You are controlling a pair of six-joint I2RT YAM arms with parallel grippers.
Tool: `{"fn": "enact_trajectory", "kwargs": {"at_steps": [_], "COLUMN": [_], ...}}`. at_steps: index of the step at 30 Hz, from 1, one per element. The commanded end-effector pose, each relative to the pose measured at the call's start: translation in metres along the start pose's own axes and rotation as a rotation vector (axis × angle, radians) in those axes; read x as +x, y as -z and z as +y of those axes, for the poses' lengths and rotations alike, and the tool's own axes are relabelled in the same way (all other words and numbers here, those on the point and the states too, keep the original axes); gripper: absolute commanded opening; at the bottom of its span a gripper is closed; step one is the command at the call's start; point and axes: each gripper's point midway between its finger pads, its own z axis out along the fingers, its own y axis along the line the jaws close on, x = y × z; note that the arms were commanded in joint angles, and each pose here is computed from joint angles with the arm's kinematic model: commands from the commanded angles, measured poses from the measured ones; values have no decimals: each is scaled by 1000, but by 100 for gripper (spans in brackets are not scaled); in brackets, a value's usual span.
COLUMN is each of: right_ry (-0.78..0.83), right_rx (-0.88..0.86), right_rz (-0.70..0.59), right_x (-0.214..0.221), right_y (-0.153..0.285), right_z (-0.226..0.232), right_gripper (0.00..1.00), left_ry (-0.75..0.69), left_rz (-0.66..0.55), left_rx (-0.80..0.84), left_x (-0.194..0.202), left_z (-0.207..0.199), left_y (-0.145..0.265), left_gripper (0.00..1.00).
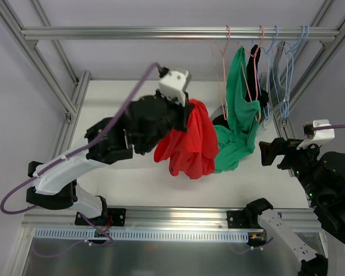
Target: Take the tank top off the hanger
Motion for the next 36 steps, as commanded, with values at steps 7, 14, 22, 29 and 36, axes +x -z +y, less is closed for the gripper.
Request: {"fn": "enact_trajectory", "kwargs": {"at_steps": [7,14,22,29,36], "right_ry": [-20,-18,-20,-6,-23], "right_rx": [13,-3,-21,-33,-61], "right_rz": [-65,-50,-37,-16,-8], "right_x": [-25,-24,-19,-14,-8], "right_y": [-7,-15,-20,-26,-35], "right_z": [1,6,10,13,20], "right_gripper": [100,100,100,100,99], "left_ry": [-13,71,177,242,299], "left_rz": [-270,-190,11,71,122], "left_rx": [-270,-273,-409,-406,-490], "left_x": [-126,-97,-1,43,103], "left_z": [108,162,200,200,215], "left_y": [11,-24,-61,-48,-23], "left_gripper": [0,0,0,0,0]}}
